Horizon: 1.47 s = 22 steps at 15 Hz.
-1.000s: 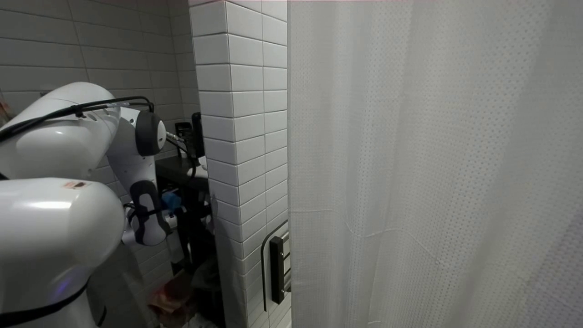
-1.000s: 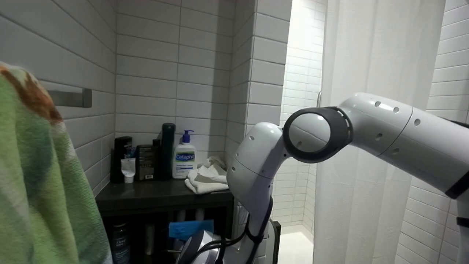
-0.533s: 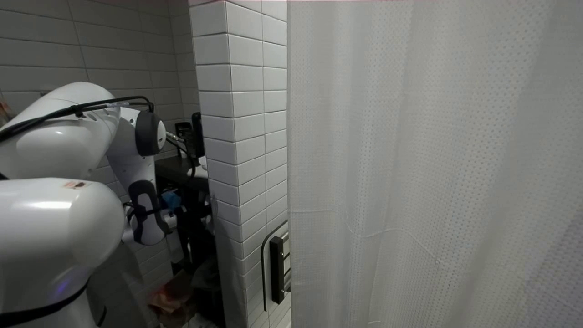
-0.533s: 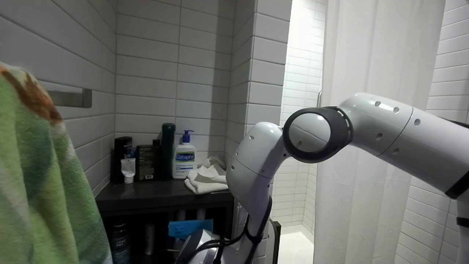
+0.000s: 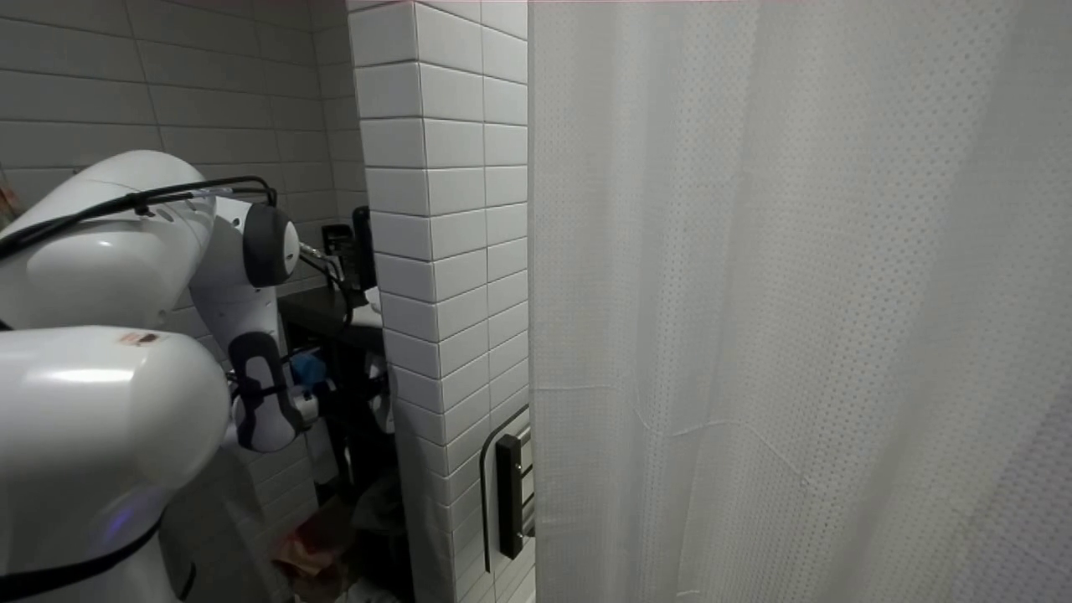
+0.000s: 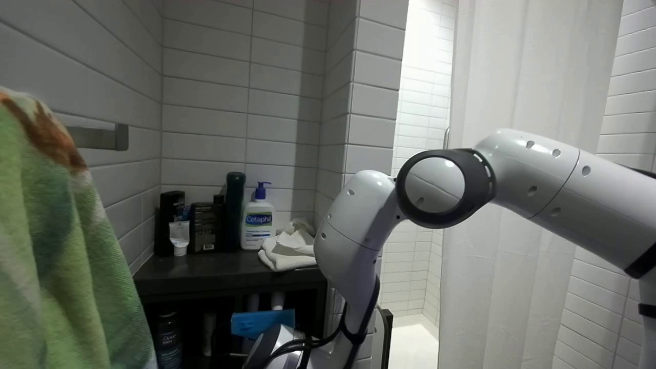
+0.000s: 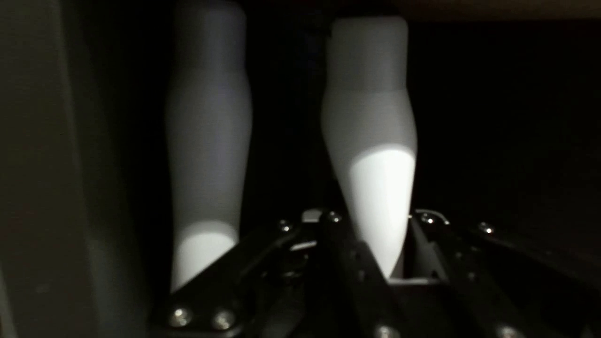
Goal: Move the first right bottle from the second shelf to the top shelf
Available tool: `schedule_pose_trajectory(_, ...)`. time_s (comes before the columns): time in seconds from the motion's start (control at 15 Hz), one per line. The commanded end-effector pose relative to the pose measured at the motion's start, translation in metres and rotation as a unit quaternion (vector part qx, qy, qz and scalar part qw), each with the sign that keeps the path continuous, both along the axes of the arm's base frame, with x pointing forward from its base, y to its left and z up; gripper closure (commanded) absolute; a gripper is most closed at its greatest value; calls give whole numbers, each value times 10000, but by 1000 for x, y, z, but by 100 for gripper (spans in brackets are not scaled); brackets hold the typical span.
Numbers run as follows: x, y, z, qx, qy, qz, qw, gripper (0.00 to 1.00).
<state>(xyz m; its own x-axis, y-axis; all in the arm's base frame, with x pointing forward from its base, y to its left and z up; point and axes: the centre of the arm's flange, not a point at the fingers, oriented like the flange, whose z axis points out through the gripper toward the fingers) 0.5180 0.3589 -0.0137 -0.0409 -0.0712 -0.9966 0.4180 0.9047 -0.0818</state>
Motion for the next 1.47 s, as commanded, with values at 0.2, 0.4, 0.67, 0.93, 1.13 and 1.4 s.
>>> schedule_pose_trajectory(0.2,-27,1,10,-7,89,-66,9999,94)
schedule_pose_trajectory(0.4,-40,-4,8,-34,88,62,9999,94)
schedule_pose_trajectory(0.67,-62,-21,3,-27,67,250,9997,94)
schedule_pose_trajectory(0.93,-84,-36,0,13,7,444,9990,94)
schedule_pose_trajectory(1.13,-101,-45,-1,32,-49,631,9980,94)
schedule_pose_trajectory(1.4,-124,-53,4,86,-150,909,9957,94)
